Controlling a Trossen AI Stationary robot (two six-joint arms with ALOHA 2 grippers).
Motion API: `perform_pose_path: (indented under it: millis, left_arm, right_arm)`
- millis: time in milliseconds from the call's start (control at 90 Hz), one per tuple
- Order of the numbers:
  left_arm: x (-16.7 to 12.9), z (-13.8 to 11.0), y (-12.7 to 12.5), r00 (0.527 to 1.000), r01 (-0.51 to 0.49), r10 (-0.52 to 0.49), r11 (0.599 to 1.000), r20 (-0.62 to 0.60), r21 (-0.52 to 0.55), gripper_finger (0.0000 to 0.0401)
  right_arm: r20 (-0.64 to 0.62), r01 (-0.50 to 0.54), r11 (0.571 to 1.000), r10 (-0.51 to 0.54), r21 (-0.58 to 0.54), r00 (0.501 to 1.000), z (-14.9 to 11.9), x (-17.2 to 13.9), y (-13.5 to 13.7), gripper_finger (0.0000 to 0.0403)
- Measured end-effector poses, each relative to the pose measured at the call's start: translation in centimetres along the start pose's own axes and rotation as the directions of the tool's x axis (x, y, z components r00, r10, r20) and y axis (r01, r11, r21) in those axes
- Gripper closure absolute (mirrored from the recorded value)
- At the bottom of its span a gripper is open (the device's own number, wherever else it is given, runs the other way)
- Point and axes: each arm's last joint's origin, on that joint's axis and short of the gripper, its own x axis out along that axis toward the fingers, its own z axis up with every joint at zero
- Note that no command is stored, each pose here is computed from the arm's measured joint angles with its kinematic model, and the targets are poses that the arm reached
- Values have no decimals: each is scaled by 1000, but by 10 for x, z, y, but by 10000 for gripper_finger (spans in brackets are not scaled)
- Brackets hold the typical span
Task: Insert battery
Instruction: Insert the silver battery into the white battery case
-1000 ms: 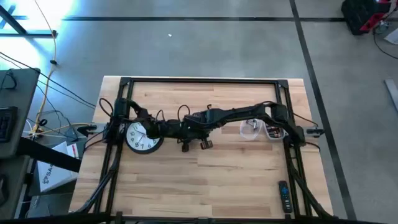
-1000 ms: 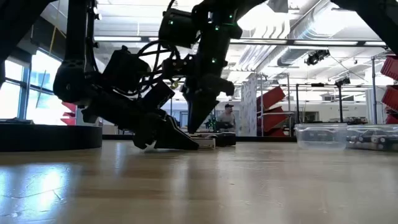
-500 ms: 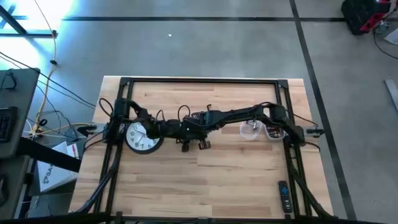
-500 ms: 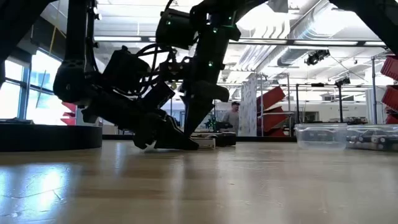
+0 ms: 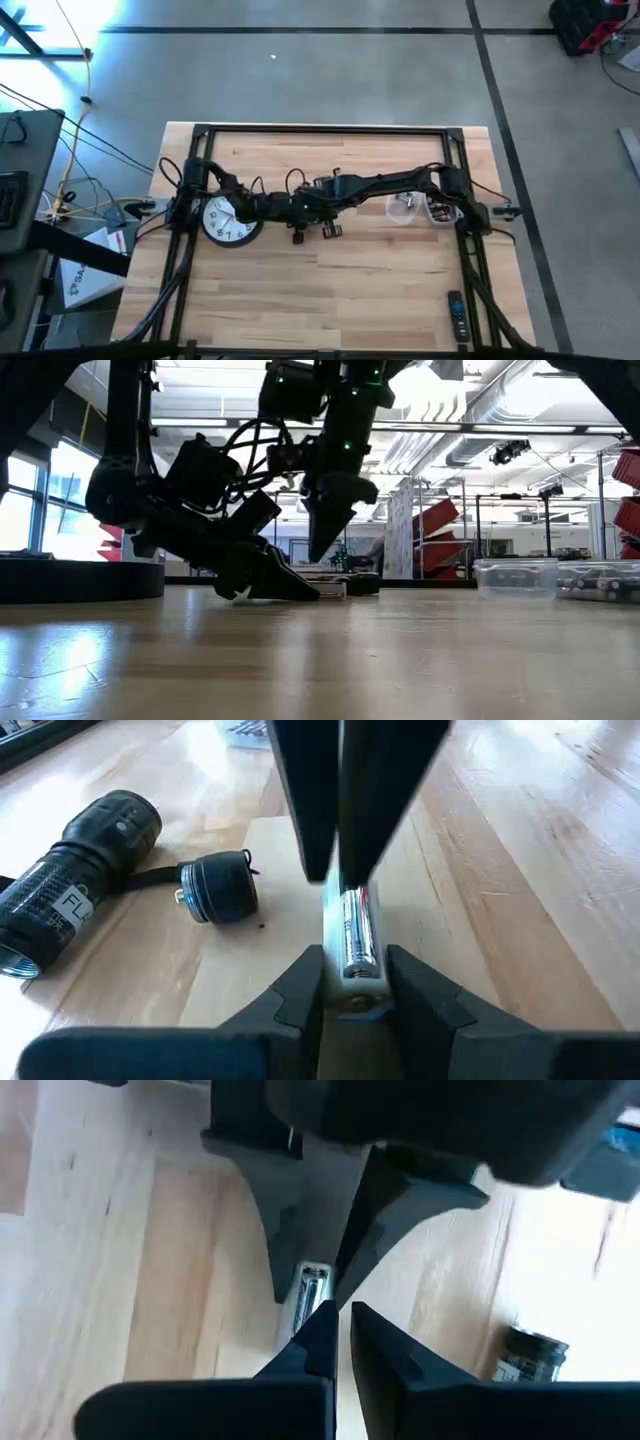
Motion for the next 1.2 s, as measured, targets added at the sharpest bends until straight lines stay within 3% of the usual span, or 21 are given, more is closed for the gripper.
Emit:
perform_pose_path:
  millis: [489,656,900,1200]
  left_arm:
    - [0,0,0,1000,-2,2,1000,1,-1,329]
    - [-1,0,0,1000,-2,2,1000,1,-1,329]
    - [0,0,0,1000,-2,2,1000,1,-1,329]
    - [0,0,0,1000,-1,1,1000,2,-2,329]
  right_arm:
    - [277,-33,992,-1,119,961,-41,34,17,403]
    - [288,-24,990,-17,138,958,-43,36,18,403]
    - [341,43,990,-88,137,936,-33,14,9,403]
    - [321,6,983,-65,184,945,-53,34,17,403]
